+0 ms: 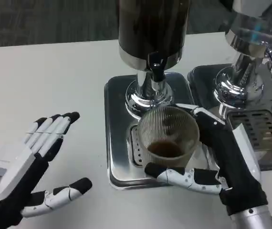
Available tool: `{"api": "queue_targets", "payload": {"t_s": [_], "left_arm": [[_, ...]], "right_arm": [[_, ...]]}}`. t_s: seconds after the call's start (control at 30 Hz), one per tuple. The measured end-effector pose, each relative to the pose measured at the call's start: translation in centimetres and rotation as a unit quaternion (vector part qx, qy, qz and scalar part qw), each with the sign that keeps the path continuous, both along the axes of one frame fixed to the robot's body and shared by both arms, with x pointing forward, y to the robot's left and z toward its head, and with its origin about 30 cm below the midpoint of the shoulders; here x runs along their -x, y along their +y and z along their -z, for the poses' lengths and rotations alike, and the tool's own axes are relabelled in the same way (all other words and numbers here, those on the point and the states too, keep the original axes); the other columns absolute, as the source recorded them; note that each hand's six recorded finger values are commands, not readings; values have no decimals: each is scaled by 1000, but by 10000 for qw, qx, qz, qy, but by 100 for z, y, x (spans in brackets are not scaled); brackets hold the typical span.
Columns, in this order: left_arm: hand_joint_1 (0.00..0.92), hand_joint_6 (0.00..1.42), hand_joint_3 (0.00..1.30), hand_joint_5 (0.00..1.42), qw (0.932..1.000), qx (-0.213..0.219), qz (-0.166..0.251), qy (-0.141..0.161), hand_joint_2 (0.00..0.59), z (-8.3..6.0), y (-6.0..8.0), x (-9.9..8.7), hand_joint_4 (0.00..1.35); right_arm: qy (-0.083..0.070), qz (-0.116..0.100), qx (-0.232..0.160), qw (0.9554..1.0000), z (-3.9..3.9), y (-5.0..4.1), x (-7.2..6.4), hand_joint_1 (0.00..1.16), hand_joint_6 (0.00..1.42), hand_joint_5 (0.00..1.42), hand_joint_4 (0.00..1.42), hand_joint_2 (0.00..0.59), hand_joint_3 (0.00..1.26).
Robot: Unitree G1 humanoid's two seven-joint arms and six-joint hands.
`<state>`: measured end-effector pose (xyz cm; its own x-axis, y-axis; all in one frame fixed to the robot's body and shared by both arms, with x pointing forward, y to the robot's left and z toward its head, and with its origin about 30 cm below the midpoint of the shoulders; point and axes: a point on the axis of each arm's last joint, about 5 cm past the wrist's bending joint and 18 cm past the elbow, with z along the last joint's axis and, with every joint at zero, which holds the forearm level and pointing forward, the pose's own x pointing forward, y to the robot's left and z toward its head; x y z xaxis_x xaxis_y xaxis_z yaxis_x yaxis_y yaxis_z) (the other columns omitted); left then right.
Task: Grasp the cup under the faucet to collect the drink, then remove the cup.
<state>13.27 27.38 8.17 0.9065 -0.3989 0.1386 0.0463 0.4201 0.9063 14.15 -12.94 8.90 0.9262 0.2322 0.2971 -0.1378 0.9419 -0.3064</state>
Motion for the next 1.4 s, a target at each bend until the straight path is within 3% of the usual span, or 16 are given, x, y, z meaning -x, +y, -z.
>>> {"api": "queue_targets", "payload": {"t_s": [0.17,0.37,0.47,0.73,1.13,1.4], "left_arm": [[0,0,0,0,9997,-181,134,82,172,2,-19,114,0],[0,0,0,0,9993,-329,136,108,172,-31,-21,274,0],[0,0,0,0,9993,-304,56,207,173,5,-72,353,0],[0,0,0,0,9993,-353,25,118,173,-17,-159,379,0],[0,0,0,0,9992,-386,-1,94,173,-30,-195,404,0],[0,0,0,0,9993,-372,-15,102,178,-23,-205,406,0]], "right_arm": [[106,-185,37,9998,-26,-13,69,1025,1043,731,636,148,551],[86,-332,-104,9994,-132,-84,145,1024,1063,739,636,148,553],[186,-415,-156,9988,-136,-121,183,1025,1065,740,636,148,553],[238,-522,-112,9983,-172,-222,203,1027,1069,741,636,149,553],[211,-549,-118,9982,-207,-229,210,1037,1073,741,636,150,558],[320,-608,-102,9976,-199,-231,210,1039,1073,741,636,151,559]]}}
